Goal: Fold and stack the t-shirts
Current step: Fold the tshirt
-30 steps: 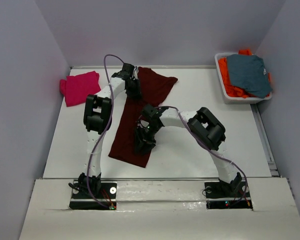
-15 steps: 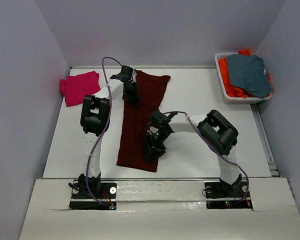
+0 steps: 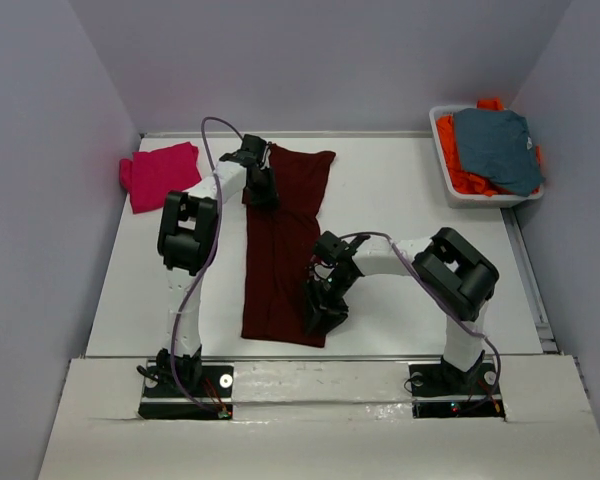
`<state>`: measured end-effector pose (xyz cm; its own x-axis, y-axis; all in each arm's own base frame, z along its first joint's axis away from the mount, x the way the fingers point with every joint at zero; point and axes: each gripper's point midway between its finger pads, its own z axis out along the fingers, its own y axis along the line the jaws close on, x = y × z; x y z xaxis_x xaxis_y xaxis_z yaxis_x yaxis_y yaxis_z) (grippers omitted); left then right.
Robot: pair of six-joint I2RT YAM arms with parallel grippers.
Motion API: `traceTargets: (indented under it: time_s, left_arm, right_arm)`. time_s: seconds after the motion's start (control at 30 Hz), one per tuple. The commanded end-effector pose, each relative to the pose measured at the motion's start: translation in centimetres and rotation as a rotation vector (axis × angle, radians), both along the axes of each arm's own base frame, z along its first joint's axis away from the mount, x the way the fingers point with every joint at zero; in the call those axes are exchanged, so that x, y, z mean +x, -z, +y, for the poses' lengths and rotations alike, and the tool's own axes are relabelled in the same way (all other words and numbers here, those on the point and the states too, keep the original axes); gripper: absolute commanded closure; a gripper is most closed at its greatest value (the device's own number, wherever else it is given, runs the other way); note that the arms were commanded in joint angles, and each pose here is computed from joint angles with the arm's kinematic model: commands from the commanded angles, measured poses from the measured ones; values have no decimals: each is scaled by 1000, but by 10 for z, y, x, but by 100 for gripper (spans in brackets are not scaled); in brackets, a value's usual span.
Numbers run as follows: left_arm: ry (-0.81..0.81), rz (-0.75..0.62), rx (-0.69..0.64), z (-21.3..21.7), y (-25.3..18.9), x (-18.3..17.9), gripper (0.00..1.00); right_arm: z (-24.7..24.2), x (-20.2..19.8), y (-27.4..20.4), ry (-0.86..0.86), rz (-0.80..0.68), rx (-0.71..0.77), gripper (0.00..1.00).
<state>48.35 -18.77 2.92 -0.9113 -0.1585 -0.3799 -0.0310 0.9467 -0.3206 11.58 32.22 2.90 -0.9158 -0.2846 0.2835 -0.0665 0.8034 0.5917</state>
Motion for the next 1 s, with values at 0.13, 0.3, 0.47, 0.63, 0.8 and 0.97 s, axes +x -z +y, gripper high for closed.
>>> traceTargets:
  time_s: [0.13,0.3,0.47,0.63,0.8,0.97]
  left_arm:
    - [-16,42,87,6,10,6,62]
    - [-8,43,84,0,14,21,61]
    - [-8,52,63,-5,22,24,58]
    - [9,-17,49,-5,5,25,46]
    - [44,-29,49,-8,2,31,41]
    - [62,-10,19,-18,9,42,42]
  right_arm:
    - [-22,-11,6,-8,-15,-113,45]
    - [-25,-14,6,-2,-14,-122,45]
    - [-26,-15,7,4,-14,-121,45]
    - [-21,-7,2,8,-62,-95,44]
    - [-18,-2,4,3,-73,-99,44]
    - [-14,2,3,7,-84,-89,44]
